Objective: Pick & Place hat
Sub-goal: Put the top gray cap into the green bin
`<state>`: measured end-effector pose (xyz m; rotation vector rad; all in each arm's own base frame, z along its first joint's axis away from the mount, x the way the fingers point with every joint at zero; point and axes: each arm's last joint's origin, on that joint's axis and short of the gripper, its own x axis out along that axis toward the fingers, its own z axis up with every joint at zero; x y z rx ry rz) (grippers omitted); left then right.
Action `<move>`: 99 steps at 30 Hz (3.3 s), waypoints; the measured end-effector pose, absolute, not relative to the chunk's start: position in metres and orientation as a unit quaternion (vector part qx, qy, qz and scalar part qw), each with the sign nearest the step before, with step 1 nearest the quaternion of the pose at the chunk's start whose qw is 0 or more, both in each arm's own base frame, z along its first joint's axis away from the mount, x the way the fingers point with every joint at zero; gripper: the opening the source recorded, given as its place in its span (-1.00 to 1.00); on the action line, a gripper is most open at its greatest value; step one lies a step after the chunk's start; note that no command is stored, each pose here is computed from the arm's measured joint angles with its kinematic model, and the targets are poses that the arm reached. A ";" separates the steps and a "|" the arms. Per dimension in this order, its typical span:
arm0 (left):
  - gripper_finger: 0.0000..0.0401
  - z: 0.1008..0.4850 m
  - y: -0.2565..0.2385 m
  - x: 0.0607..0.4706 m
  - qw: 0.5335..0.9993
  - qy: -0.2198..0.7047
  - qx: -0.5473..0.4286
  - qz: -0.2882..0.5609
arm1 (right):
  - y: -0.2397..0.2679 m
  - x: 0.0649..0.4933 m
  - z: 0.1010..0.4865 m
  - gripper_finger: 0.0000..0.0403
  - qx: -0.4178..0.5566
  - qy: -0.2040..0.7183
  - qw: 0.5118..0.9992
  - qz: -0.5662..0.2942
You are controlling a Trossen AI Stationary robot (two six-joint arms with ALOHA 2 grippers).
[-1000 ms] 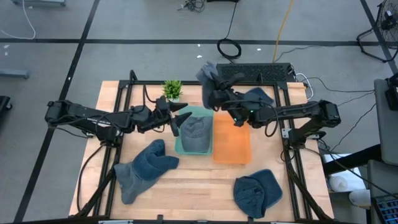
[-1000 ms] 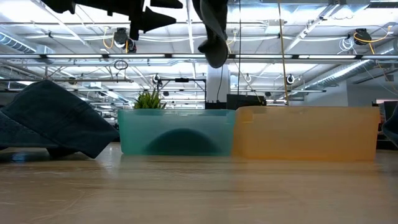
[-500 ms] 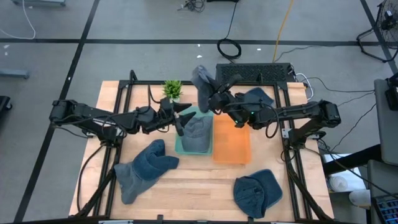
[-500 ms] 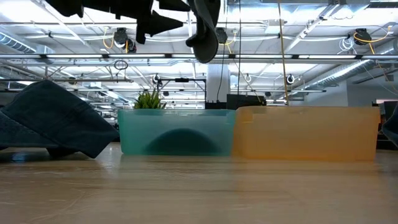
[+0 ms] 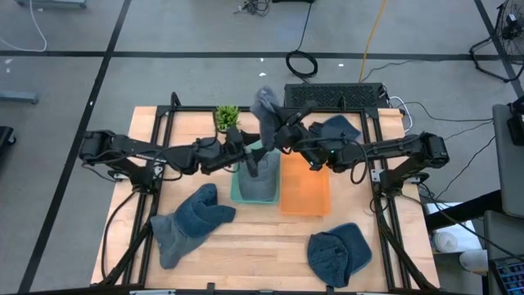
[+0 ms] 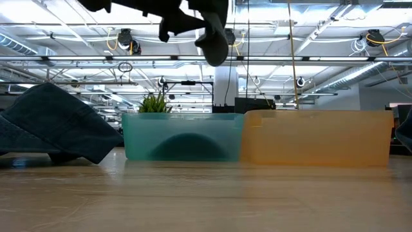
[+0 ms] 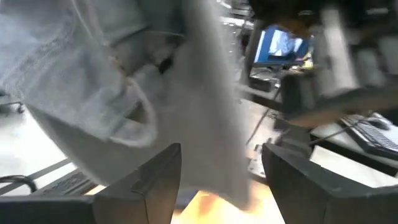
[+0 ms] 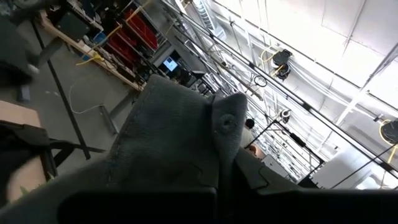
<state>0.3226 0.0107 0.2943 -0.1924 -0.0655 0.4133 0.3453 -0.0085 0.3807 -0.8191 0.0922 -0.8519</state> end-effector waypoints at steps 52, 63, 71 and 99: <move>-0.96 0.343 0.013 0.235 0.971 0.086 0.005 0.223 | -0.010 0.334 0.328 0.50 -0.337 0.188 0.771 -0.506; -0.96 0.358 -0.001 0.200 0.977 0.090 0.062 0.183 | -0.008 0.324 0.264 0.50 -0.240 0.143 0.855 -0.437; -0.96 0.367 -0.003 0.178 0.976 0.085 0.108 0.169 | -0.003 0.316 0.229 0.49 -0.198 0.139 0.916 -0.319; -0.96 0.373 0.000 0.159 0.969 -0.082 0.206 -0.113 | -0.054 0.309 0.265 0.40 0.040 -0.133 0.984 0.116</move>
